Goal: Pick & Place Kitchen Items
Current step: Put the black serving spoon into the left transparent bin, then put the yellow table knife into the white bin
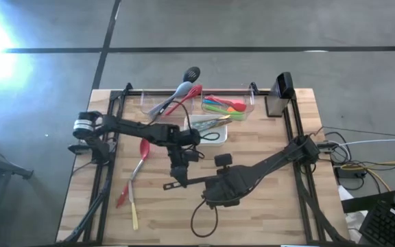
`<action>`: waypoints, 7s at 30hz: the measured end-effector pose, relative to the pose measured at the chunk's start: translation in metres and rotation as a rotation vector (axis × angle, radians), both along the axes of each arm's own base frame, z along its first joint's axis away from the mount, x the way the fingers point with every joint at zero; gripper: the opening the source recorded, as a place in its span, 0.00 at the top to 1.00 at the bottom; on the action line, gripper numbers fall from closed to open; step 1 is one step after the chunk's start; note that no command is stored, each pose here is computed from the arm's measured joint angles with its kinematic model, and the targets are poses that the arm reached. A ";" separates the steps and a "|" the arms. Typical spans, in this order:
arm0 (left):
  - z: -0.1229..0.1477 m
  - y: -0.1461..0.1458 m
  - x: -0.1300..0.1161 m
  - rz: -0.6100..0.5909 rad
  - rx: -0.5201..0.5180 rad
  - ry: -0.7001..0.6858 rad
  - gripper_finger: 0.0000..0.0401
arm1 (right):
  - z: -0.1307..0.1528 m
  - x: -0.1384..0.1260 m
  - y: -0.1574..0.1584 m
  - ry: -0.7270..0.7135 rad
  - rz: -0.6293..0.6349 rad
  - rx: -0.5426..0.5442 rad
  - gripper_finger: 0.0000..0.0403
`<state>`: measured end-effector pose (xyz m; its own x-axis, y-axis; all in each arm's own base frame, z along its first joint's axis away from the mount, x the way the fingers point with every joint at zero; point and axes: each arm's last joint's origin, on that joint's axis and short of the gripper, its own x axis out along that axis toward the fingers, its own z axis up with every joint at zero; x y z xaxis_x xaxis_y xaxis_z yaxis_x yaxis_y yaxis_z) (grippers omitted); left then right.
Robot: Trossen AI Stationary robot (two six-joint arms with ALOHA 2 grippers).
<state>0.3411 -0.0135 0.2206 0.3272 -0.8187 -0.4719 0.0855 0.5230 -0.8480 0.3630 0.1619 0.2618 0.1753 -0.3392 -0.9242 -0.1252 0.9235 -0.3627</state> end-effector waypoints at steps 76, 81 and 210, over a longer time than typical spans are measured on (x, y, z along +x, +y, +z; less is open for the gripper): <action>0.038 0.165 -0.132 0.831 1.252 -0.228 0.95 | -0.004 -0.102 0.026 -0.382 -0.516 -0.224 0.52; 0.009 0.172 -0.141 0.934 1.277 -0.281 0.95 | -0.011 -0.105 0.024 -0.383 -0.537 -0.242 0.53; -0.023 -0.179 -0.187 -0.495 1.010 -0.026 0.60 | 0.008 -0.076 -0.005 -0.594 -0.559 -0.219 0.56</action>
<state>0.1541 -0.1927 0.1977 0.0914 -0.1069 -0.9901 0.4854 0.8729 -0.0494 0.2866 0.1568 0.2698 0.3639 -0.6817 -0.6346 0.5977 0.6935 -0.4022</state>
